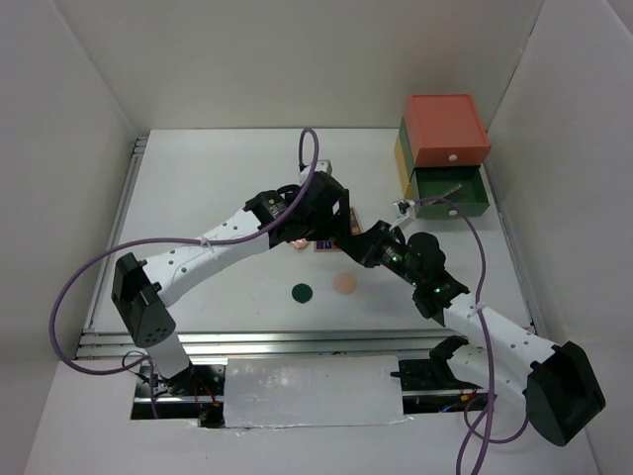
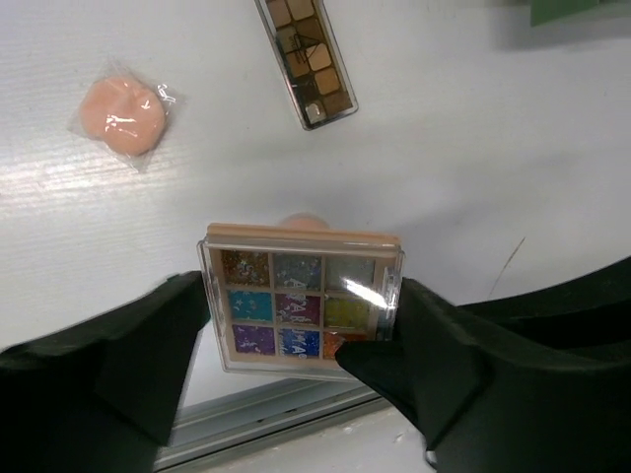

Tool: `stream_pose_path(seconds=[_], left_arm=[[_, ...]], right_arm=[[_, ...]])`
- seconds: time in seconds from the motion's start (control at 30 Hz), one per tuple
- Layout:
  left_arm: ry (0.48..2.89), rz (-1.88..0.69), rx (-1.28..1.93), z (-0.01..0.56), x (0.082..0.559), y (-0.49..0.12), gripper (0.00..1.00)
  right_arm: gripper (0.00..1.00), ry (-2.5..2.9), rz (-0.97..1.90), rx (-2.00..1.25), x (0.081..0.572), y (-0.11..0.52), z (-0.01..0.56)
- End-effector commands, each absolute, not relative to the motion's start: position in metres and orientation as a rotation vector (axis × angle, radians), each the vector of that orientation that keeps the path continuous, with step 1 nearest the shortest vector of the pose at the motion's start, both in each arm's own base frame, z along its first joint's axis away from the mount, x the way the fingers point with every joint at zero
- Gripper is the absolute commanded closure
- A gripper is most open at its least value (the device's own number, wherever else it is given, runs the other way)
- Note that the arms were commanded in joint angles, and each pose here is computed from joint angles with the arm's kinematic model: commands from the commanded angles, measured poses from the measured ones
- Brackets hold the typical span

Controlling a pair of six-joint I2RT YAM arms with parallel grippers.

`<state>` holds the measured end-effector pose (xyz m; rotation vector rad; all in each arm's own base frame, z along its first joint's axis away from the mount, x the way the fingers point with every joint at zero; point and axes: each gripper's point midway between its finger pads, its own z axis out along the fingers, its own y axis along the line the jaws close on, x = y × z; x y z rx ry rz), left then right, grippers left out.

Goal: Organize the makeup

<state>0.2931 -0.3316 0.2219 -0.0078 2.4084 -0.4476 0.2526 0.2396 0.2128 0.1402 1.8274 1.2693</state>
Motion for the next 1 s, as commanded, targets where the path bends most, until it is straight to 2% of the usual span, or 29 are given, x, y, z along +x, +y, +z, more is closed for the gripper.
stream_pose_path(seconds=[0.0,0.13,0.17,0.3,0.43,0.47,0.53,0.57,0.77,0.97], left_arm=[[2.302,-0.545,-0.052,0.264,0.299,-0.339,0.01],[2.268,-0.489,-0.073,0.293,0.314,-0.337,0.01],[2.219,-0.520,-0.096,0.318,0.319,-0.338,0.01],[2.158,-0.481,-0.199,0.351,0.336,-0.312,0.01],[2.086,-0.471,-0.241,0.378,0.323,-0.273,0.01],[2.106,-0.439,-0.234,0.362,0.321,-0.267,0.01],[2.080,-0.444,-0.229,0.369,0.306,-0.247,0.01],[2.118,-0.397,-0.214,0.347,0.301,-0.239,0.01],[2.172,-0.359,-0.116,0.301,0.255,-0.196,0.01],[2.203,-0.308,-0.105,0.277,0.223,-0.158,0.01]], right_arm=[[1.00,1.681,1.319,0.106,0.254,0.242,0.254],[1.00,1.703,1.297,0.176,0.261,0.238,0.249],[1.00,1.706,1.292,0.197,0.263,0.236,0.247],[1.00,1.678,1.232,0.331,0.278,0.216,0.245],[1.00,1.601,0.992,0.669,0.308,0.145,0.245],[1.00,1.551,0.937,0.738,0.318,0.117,0.248],[1.00,1.516,0.888,0.788,0.325,0.090,0.253],[1.00,1.478,0.845,0.822,0.330,0.074,0.266],[1.00,1.396,0.542,1.037,0.343,-0.025,0.278],[1.00,1.451,0.361,1.181,0.358,-0.063,0.269]])
